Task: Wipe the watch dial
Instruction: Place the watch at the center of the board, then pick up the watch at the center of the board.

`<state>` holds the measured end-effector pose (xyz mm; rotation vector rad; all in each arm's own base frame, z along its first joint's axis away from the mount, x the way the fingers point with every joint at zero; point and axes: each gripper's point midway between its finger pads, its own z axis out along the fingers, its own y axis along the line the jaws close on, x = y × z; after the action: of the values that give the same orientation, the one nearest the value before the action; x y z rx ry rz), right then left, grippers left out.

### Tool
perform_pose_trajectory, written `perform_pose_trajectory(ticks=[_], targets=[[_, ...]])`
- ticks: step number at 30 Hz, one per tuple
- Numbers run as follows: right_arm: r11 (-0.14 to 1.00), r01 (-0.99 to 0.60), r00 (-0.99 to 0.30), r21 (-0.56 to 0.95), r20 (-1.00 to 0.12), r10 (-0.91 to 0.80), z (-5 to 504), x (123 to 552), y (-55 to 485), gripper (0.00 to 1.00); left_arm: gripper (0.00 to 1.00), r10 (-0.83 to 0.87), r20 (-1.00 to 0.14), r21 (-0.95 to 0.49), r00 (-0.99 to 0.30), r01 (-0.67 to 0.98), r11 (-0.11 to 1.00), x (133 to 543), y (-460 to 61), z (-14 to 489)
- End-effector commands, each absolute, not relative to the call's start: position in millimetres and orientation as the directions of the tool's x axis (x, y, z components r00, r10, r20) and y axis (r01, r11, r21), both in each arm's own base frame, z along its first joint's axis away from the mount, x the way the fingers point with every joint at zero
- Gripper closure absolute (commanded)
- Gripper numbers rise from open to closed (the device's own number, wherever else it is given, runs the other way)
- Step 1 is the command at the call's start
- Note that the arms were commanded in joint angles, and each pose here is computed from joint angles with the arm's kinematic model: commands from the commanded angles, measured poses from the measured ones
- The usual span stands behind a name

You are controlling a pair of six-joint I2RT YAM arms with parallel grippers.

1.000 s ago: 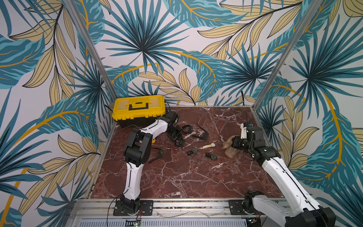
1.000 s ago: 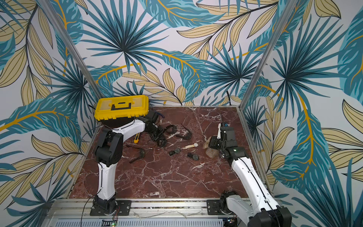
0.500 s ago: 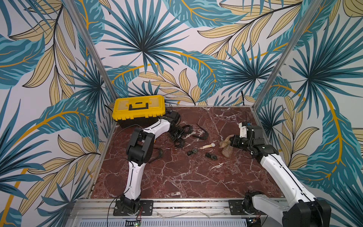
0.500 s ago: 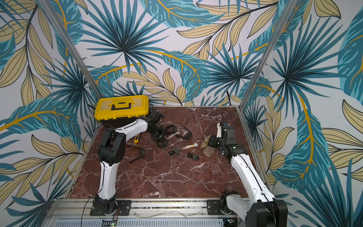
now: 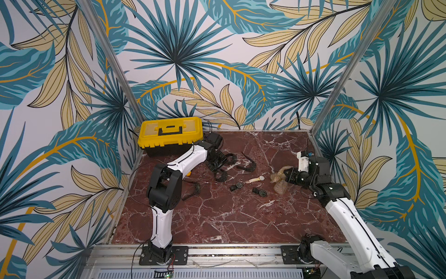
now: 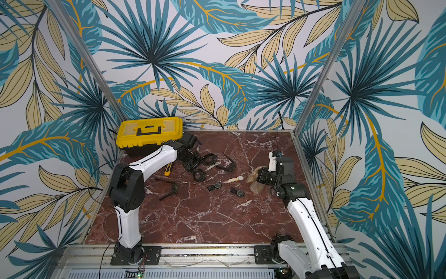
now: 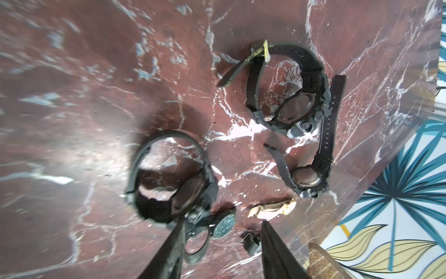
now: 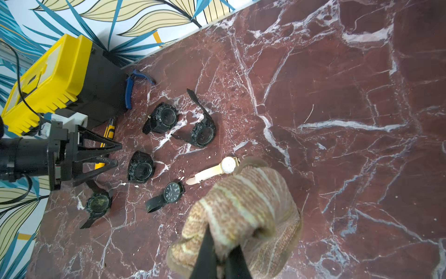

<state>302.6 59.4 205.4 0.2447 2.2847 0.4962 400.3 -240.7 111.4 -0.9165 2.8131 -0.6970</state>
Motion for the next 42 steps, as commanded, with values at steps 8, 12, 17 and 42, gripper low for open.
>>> perform_pose_trajectory(ticks=[8, 12, 17, 42], targets=[[0.926, -0.060, -0.737, 0.372, -0.643, 0.211, 214, 295, 108, 1.00, 0.49, -0.661, -0.079, -0.404, -0.746, -0.583, 0.705, 345, -128, 142], [0.924, -0.095, -0.749, 0.371, -0.638, 0.179, 212, 295, 136, 1.00, 0.49, -0.711, -0.051, -0.393, -0.702, -0.640, 0.660, 326, -90, 134], [0.930, -0.097, -0.740, 0.354, -0.651, 0.170, 212, 292, 147, 1.00, 0.49, -0.745, 0.038, -0.368, -0.666, -0.703, 0.609, 320, -74, 111], [0.959, -0.132, -0.753, 0.252, -0.654, 0.068, 203, 307, 175, 1.00, 0.50, -0.788, 0.172, -0.349, -0.591, -0.785, 0.512, 359, -84, 57]])
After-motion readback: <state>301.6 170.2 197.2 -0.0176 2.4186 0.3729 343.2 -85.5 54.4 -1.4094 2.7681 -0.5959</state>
